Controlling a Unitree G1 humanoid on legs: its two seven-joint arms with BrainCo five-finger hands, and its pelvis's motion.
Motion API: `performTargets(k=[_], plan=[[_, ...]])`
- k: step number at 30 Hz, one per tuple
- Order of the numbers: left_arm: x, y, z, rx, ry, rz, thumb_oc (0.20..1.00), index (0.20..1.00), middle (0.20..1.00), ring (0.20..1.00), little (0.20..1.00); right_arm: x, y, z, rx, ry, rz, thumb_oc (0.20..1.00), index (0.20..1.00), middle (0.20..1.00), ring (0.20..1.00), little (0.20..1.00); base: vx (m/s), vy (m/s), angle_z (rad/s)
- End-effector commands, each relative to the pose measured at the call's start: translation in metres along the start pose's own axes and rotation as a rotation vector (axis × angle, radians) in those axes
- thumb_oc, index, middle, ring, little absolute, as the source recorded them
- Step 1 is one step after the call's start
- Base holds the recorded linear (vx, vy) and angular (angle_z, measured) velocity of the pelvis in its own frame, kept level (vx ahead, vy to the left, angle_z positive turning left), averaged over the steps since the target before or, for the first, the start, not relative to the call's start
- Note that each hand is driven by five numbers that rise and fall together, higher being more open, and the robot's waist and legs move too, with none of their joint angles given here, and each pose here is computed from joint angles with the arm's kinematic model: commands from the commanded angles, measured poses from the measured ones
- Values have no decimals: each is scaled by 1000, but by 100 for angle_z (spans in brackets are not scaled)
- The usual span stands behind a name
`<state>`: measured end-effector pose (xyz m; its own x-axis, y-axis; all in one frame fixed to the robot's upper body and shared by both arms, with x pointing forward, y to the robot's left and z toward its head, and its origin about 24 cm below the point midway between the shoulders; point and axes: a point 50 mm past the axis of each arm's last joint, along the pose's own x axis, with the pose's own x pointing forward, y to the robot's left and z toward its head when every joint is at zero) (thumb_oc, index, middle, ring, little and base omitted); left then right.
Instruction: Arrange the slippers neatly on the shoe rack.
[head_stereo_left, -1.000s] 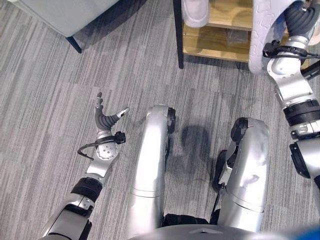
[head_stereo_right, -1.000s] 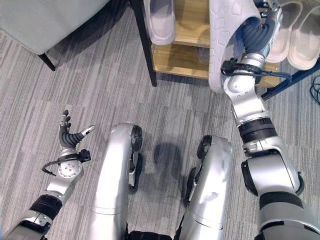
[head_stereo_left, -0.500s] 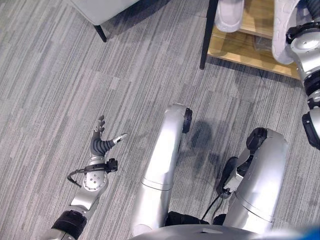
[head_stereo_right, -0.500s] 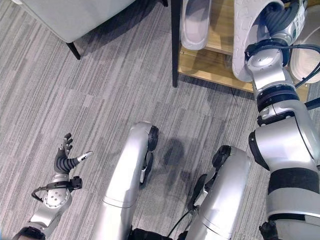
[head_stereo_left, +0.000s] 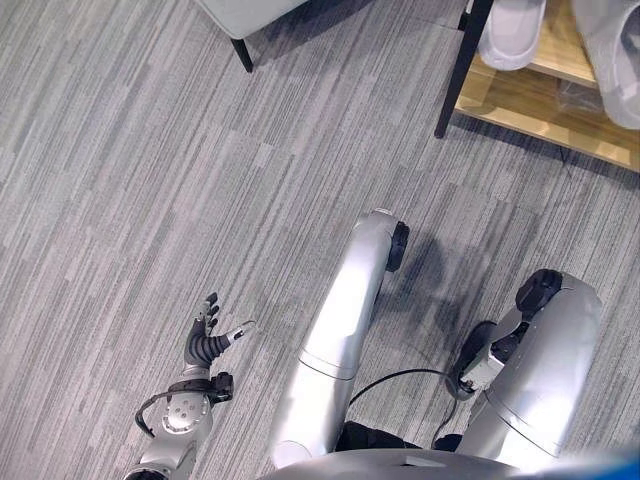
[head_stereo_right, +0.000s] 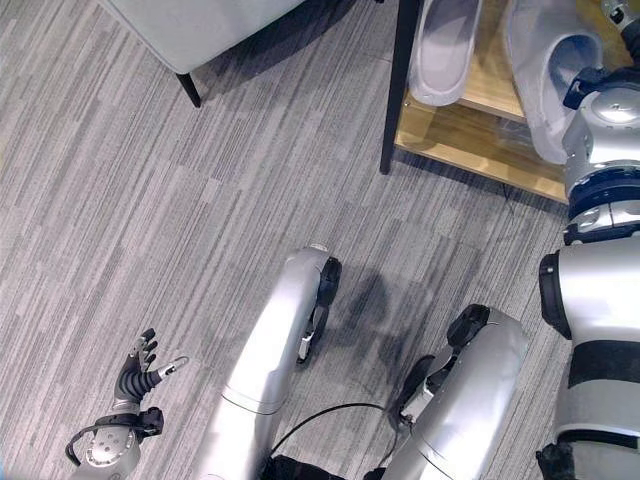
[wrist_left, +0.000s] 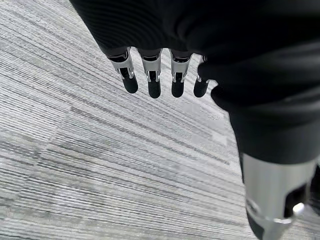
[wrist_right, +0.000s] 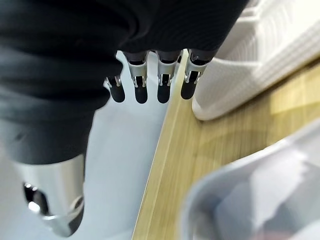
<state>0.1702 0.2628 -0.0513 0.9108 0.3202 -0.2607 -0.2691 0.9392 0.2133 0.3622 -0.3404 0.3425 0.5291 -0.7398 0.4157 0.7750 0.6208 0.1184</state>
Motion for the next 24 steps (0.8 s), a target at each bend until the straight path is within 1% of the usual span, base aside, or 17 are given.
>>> performTargets(k=[1, 3, 7, 9, 12, 15, 19, 24], plan=[[2, -2, 4, 3, -8, -55, 1000, 1000, 1000, 1000, 1000, 5, 1, 31, 42, -114, 17, 1000, 1000, 1000, 1000, 1000, 0, 0, 0], [-2, 0, -6, -6, 38, -33, 1000, 1000, 1000, 1000, 1000, 4, 1, 29, 109, -100, 12, 1000, 1000, 1000, 1000, 1000, 0, 0, 0], [-5, 2, -15, -12, 77, -4, 1000, 1000, 1000, 1000, 1000, 0, 5, 21, 146, -97, 42, 1000, 1000, 1000, 1000, 1000, 0, 0, 0], [-10, -2, -24, -27, 115, -7, 1000, 1000, 1000, 1000, 1000, -4, 5, 10, 180, -85, 62, 1000, 1000, 1000, 1000, 1000, -16, -4, -1], [-17, -4, -31, -22, 155, -29, 1000, 1000, 1000, 1000, 1000, -8, 6, -3, 159, -66, 86, 1000, 1000, 1000, 1000, 1000, -42, -36, -5], [-21, -6, -35, -30, 177, -43, 1000, 1000, 1000, 1000, 1000, -17, 15, -19, 102, -43, 135, 1000, 1000, 1000, 1000, 1000, -56, -42, -9], [-24, -4, -37, -17, 191, -47, 1000, 1000, 1000, 1000, 1000, -34, 35, -24, 90, -77, 207, 1000, 1000, 1000, 1000, 1000, -60, -50, -8], [-24, -2, -38, -31, 202, -38, 1000, 1000, 1000, 1000, 1000, -43, 50, -23, 72, -94, 280, 1000, 1000, 1000, 1000, 1000, -57, -43, -5]])
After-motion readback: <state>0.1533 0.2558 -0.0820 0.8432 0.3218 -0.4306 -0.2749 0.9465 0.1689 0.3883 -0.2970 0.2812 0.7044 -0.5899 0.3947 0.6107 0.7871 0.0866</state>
